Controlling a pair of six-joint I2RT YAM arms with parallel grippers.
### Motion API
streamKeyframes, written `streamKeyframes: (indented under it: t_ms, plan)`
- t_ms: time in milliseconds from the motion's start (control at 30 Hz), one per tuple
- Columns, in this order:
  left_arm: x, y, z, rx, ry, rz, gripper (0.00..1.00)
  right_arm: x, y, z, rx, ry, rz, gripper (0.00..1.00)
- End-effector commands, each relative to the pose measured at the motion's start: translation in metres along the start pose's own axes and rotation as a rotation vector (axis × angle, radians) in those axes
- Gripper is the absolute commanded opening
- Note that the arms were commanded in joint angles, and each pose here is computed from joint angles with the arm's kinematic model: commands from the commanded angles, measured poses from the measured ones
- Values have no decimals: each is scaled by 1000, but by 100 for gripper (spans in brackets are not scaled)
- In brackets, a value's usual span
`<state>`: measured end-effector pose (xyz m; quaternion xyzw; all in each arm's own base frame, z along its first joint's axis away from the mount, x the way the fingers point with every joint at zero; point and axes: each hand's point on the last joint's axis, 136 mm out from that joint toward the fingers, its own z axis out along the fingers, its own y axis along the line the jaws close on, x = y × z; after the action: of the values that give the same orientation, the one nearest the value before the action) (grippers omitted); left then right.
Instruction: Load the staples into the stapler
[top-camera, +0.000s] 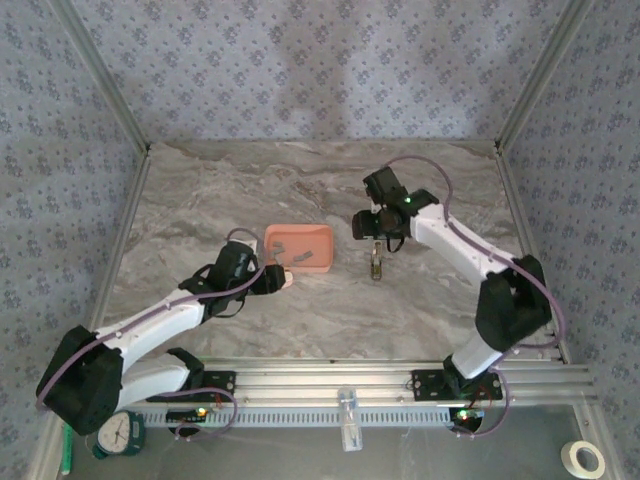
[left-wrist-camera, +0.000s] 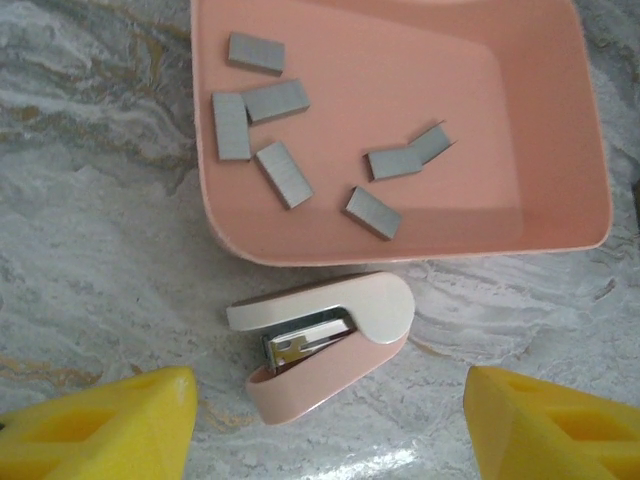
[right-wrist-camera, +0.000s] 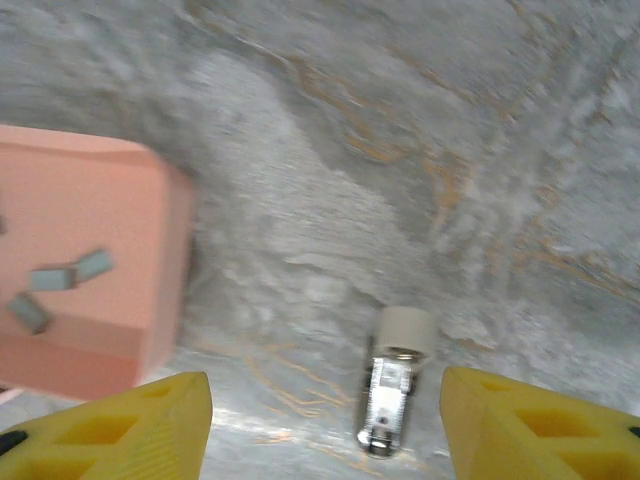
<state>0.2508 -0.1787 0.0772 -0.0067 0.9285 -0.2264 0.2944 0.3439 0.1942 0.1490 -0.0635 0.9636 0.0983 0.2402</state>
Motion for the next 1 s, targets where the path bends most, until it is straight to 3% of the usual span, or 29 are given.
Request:
streamKeyframes:
  t_ms: [0,500,733,967]
  plan:
    - [6,4,8,-11,28,-40,71,-3,26,2,-87,-75,-2,63]
    - [11,-5,42,7,115,19,72,25,40,12,-109,-51,-51,63]
    - [19,-40,52,144,178,59,69,26,40,9,-119,-69,-50,63]
    - [26,-60,39,208,209,123,64,27,39,4,-128,-91,-53,63]
